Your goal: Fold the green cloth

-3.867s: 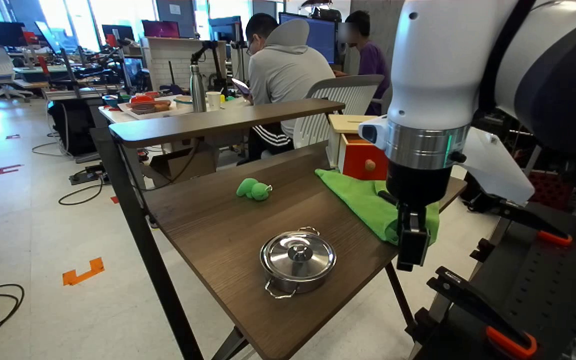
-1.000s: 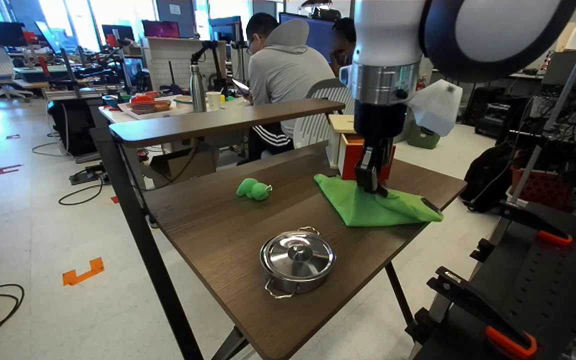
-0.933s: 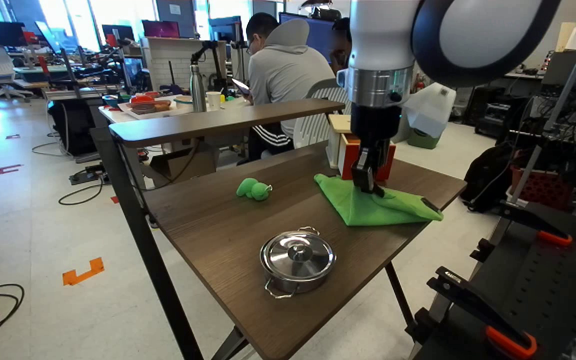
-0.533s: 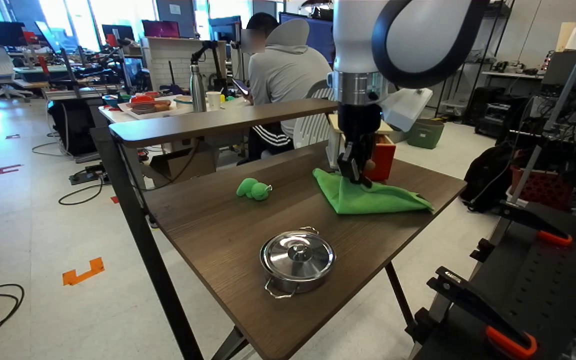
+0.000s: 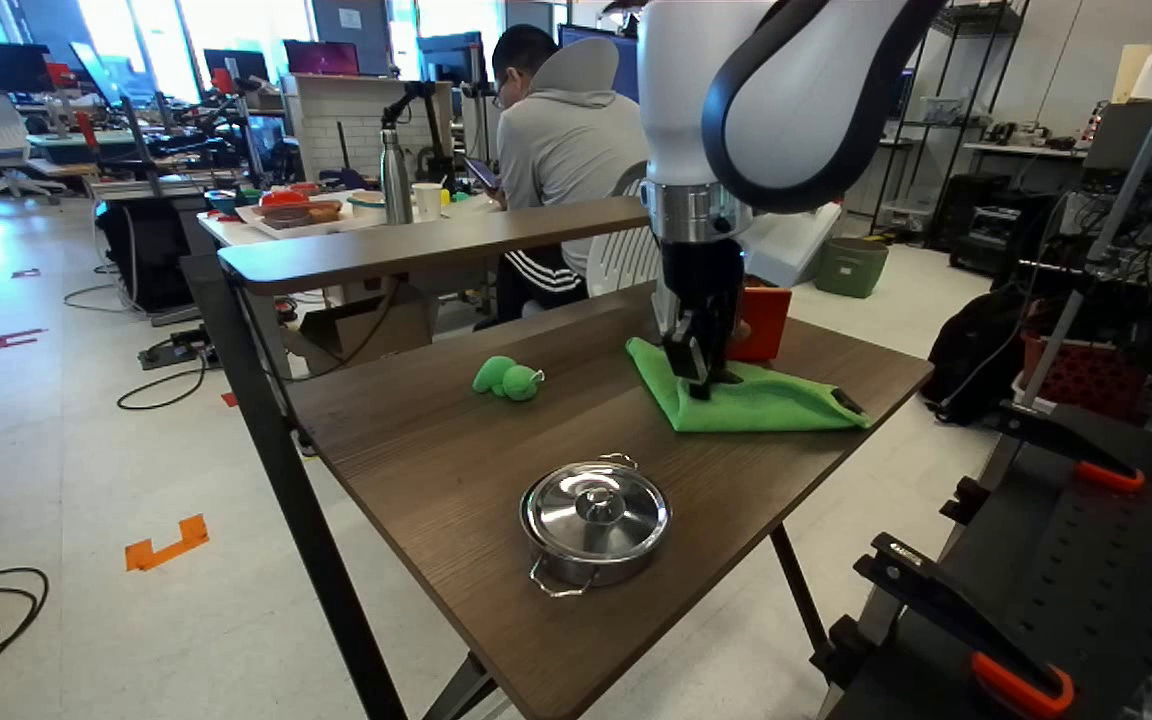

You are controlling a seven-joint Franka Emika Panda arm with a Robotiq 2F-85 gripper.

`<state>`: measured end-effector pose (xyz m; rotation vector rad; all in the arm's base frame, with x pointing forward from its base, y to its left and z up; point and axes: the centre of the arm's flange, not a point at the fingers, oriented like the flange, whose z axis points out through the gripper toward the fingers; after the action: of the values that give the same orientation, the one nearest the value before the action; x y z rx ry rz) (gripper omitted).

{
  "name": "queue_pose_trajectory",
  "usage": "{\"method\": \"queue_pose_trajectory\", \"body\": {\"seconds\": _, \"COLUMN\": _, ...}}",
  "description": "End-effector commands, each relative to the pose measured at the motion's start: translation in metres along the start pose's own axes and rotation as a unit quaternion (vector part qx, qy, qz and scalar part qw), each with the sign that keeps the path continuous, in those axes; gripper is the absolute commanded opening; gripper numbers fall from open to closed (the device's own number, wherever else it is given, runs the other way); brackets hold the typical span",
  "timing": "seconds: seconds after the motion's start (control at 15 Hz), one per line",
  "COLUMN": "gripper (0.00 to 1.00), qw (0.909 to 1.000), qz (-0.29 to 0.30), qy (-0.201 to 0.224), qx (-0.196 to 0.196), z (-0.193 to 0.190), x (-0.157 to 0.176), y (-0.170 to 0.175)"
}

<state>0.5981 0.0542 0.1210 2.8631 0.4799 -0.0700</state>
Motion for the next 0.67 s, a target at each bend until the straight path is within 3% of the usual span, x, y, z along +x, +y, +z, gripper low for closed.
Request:
{"method": "queue_pose_trajectory", "body": {"seconds": 0.0, "gripper": 0.76, "qw": 0.9999, "qz": 0.003, "qy": -0.009, "qx": -0.003, "z": -0.003, "x": 0.01, "y": 0.001}}
{"method": "queue_pose_trajectory", "body": {"seconds": 0.2, "gripper": 0.99, "qw": 0.9998, "qz": 0.013, "qy": 0.004, "qx": -0.011, "z": -0.022, "x": 0.004, "y": 0.006}}
{"method": "queue_pose_trajectory", "body": {"seconds": 0.6, "gripper": 1.0, "qw": 0.997, "qz": 0.067, "qy": 0.039, "qx": -0.006, "z": -0.09, "x": -0.03, "y": 0.011}}
